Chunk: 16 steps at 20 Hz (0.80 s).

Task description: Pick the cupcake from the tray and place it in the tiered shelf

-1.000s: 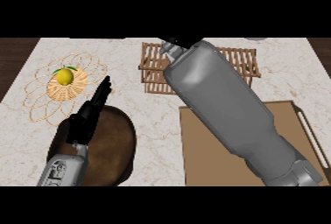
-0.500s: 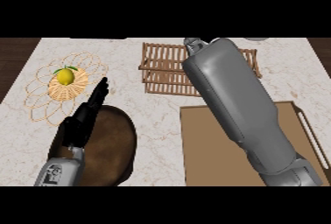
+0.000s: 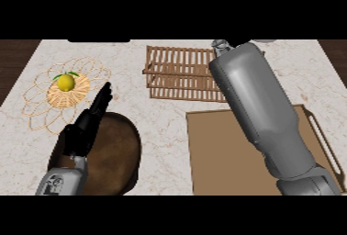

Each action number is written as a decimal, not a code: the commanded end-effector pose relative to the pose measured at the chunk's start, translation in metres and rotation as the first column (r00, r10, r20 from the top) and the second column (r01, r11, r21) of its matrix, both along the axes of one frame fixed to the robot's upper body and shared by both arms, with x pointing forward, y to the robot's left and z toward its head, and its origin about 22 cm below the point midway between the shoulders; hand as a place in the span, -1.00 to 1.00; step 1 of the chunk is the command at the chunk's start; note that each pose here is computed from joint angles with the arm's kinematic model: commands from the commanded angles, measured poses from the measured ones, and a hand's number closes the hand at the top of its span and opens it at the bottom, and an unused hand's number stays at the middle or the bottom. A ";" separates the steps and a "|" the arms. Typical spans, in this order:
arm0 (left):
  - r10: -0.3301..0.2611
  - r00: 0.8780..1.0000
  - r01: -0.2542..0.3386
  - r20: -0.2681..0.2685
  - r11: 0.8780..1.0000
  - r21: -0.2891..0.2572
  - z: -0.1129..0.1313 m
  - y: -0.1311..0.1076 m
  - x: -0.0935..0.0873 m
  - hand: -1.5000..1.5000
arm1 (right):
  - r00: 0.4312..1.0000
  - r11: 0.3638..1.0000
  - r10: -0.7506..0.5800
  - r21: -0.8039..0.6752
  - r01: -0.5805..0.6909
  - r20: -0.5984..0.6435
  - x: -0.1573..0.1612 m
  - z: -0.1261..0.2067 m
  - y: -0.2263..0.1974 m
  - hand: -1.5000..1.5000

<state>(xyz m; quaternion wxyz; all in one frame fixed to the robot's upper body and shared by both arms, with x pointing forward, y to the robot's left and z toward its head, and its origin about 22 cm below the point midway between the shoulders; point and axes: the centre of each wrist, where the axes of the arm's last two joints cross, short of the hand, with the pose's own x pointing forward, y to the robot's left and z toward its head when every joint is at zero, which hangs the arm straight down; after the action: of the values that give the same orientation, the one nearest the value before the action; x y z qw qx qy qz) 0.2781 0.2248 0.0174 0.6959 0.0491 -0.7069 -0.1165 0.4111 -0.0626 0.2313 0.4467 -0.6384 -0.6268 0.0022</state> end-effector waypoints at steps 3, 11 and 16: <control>-0.021 1.000 0.020 -0.015 1.000 -0.007 0.006 0.004 0.003 0.00 | 0.998 0.986 -0.050 0.163 0.045 0.023 -0.009 -0.012 0.001 -1.00; -0.009 1.000 0.009 -0.020 1.000 -0.001 -0.010 0.004 -0.016 0.00 | 0.992 0.959 0.065 0.269 -0.092 0.110 -0.028 0.022 -0.010 -1.00; 0.001 1.000 -0.001 -0.003 1.000 -0.001 0.001 -0.001 0.004 0.00 | 0.974 0.935 0.113 0.310 -0.171 0.197 -0.038 0.054 -0.005 -1.00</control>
<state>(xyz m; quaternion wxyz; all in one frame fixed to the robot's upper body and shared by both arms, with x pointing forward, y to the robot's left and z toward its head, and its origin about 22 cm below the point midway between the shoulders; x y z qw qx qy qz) 0.2777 0.2226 0.0184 0.6973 0.0467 -0.7055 -0.1173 0.3814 -0.0699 0.2544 0.4748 -0.5409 -0.6898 -0.0786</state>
